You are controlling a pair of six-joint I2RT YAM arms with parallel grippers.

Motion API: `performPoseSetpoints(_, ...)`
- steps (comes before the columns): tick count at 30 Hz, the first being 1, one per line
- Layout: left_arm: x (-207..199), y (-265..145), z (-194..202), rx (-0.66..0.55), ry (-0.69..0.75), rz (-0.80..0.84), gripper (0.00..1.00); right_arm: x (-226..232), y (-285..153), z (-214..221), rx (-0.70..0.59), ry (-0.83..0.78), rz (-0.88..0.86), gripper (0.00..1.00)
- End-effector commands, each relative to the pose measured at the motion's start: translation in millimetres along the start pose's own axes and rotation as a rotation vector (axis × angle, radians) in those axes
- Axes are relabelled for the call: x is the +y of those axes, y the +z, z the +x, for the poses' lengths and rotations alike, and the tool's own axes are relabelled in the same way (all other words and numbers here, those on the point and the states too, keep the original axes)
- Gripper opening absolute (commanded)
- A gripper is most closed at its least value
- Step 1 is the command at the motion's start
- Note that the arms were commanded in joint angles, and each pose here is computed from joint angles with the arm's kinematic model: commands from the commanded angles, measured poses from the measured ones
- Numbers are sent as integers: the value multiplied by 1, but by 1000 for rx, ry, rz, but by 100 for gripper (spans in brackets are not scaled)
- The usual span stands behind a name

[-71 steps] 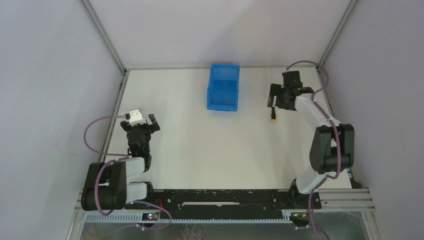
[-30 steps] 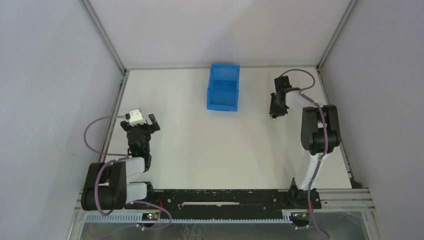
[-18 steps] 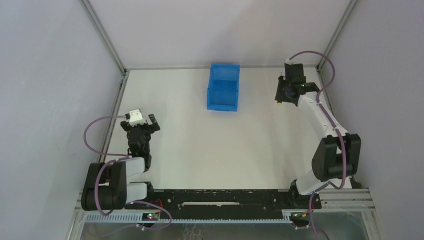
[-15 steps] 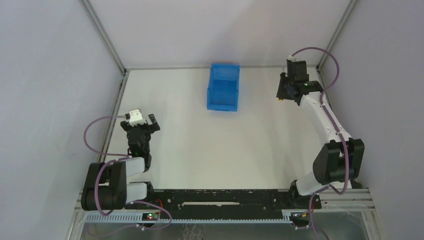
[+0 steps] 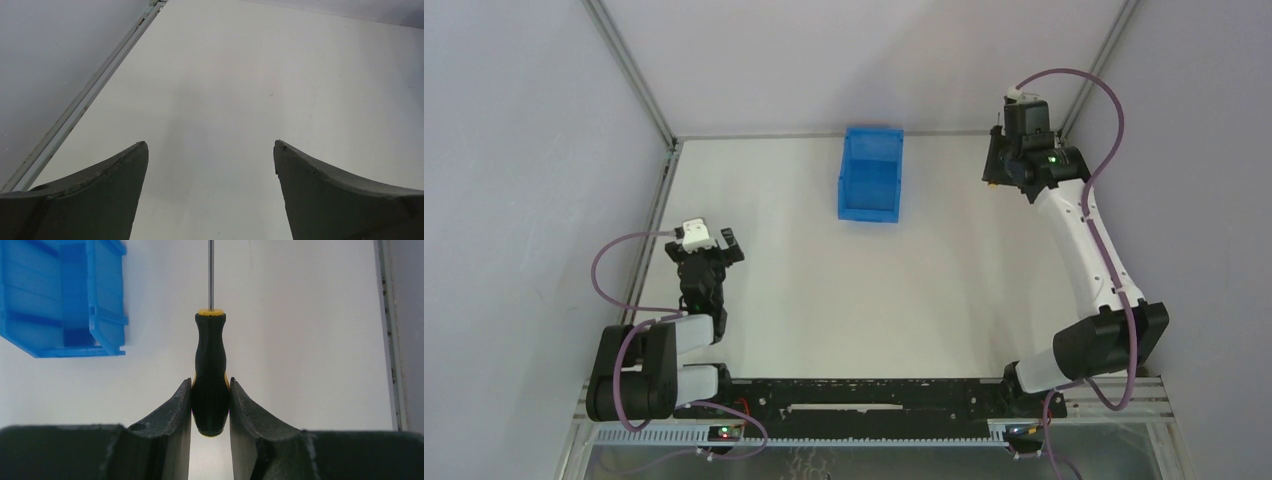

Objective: Put the screwdriver in the bin
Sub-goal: Pick up the screwdriver from the center of the board, then place the screwdriver in the bin.

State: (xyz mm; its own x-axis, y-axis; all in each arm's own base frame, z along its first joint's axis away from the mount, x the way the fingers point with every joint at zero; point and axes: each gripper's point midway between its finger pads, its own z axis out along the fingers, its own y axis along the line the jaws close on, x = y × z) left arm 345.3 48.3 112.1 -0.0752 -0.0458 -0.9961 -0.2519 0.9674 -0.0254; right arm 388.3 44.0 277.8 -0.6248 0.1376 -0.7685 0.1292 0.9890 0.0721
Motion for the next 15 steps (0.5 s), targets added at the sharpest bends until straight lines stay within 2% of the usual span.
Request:
performPoseSetpoints(1,2,7,-23,-69,4,-15,100,16,-24,-13,-48,2,-16,21)
performPoseSetpoints(15,2,7,-24,-70,4,-15,100,140,-13,-10,-24,-45,-159,21)
